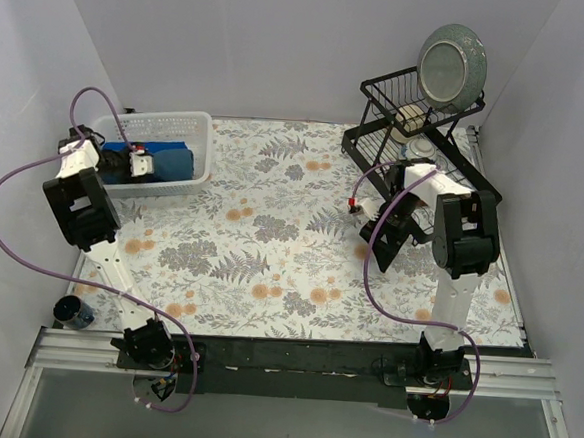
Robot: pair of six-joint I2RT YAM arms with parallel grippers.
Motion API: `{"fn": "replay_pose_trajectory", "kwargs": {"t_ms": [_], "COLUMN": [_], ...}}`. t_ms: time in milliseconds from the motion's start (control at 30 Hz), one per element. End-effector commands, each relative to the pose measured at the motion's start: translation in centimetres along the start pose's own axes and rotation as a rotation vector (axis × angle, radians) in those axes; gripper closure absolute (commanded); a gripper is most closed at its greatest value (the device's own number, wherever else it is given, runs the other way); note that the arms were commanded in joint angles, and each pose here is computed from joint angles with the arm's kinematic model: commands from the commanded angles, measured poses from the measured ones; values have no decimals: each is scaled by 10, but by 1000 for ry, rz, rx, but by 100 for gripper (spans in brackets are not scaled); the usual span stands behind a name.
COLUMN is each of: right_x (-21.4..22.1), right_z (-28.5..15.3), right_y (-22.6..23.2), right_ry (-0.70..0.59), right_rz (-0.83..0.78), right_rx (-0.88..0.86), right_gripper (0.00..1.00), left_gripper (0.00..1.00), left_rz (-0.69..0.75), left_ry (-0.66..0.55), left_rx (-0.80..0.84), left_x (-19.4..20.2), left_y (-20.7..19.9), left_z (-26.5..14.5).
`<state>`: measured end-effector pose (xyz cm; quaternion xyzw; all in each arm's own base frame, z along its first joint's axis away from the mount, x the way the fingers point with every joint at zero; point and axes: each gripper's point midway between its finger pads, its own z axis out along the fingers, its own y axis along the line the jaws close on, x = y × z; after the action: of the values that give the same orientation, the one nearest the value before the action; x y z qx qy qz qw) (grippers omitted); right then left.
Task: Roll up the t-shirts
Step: Place the T-shirt in the bin, then reset both arms
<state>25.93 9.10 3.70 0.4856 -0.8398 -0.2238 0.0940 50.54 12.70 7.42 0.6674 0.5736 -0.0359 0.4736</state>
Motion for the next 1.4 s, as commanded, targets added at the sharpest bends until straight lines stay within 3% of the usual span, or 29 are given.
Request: {"fn": "replay_pose_trajectory", "kwargs": {"t_ms": [0,167,700,900,1100,1167,1200,1233,1267,1333,1367], "right_x": [-1,-7,-12,-11,-23,-26,-26,-28,-28,-30,-31], "right_z": [0,-4,-16,-21,-30,-32,-31,-30,-30,-31,-33], "right_y": [-5,-11,-34,-34,-35,-33,-31,-29,-28,-27,-25], "right_ry": [-7,-29,-97,-120,-167,-182,-187,-201,-204,-214,-220], "right_rz": [-9,-12,15,20,10,11,13,18,21,23,18], "right_rx": [-15,-5,-16,-13,-4,-9,-16,-29,-35,-35,-31], "right_gripper": [1,2,1,2,1,1,2,1,1,2,2], "left_gripper": [41,31,27,23,17,16,18,20,23,29,31], "left_rz": [225,273,277,299,265,108,69,9,-222,-378,-521], "left_ry": [64,65,186,237,191,147,186,163,118,90,54], "left_rx": [2,-27,-176,-233,-346,-398,-444,-457,-489,-490,-492], "left_x": [-13,-21,-35,-45,-80,-94,-93,-110,-117,-137,-147], "left_y": [24,36,86,85,86,89,101,111,114,130,129], "left_z": [-31,-45,-113,-128,-136,-134,-136,-119,-108,-79,-67]}}
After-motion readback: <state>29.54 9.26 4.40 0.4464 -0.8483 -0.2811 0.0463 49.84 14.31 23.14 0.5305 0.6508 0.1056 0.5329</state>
